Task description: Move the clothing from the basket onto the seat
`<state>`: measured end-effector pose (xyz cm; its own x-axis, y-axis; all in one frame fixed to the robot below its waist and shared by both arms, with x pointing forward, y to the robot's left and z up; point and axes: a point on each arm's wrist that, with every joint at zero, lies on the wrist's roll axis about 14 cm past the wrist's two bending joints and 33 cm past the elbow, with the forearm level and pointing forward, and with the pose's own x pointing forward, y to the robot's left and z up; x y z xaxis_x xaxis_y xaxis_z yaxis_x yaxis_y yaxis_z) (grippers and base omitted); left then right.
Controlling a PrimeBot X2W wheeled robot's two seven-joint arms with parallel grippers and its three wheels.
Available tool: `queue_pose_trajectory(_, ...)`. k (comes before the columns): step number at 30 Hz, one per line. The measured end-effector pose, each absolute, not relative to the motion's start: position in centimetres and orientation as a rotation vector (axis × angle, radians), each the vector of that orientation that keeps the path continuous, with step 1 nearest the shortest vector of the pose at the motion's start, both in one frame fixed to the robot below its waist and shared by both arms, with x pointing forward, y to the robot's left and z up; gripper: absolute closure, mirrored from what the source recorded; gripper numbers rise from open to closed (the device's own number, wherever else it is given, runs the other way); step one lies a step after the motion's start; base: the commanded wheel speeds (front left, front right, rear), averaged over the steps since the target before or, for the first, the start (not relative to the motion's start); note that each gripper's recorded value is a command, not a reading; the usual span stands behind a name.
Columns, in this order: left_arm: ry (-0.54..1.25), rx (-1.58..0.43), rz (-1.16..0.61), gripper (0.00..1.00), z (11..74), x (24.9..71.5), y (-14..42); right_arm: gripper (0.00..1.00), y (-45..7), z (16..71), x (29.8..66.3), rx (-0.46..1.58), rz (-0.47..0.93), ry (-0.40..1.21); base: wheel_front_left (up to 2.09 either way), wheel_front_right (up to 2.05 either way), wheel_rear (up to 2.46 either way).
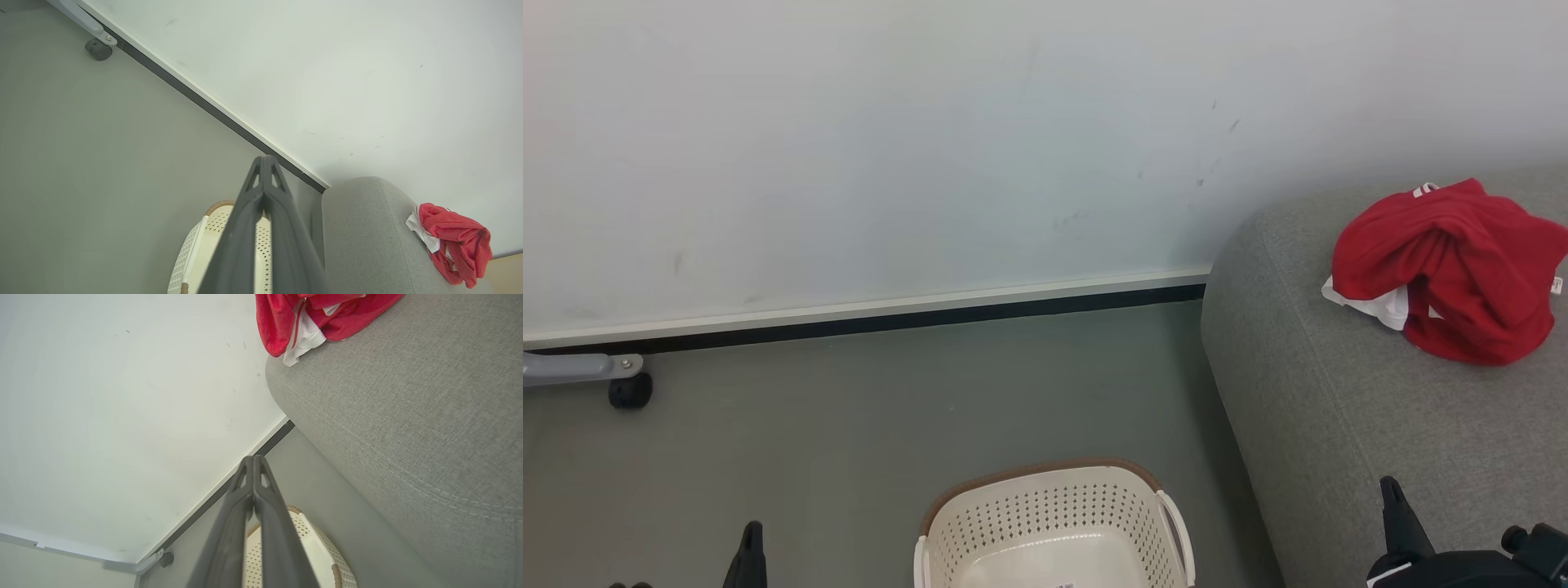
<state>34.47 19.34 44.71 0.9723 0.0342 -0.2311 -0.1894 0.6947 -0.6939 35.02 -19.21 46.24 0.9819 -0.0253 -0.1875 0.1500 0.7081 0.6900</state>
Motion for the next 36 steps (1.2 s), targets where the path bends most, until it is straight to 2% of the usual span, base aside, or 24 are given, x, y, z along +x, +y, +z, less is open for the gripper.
queue_pose_trajectory(36,0.170,-1.249,0.112,1.00,45.9,36.4,19.2,1.00,-19.8,46.9,36.8,1.253,-0.111,0.136,0.00,0.00,0.00)
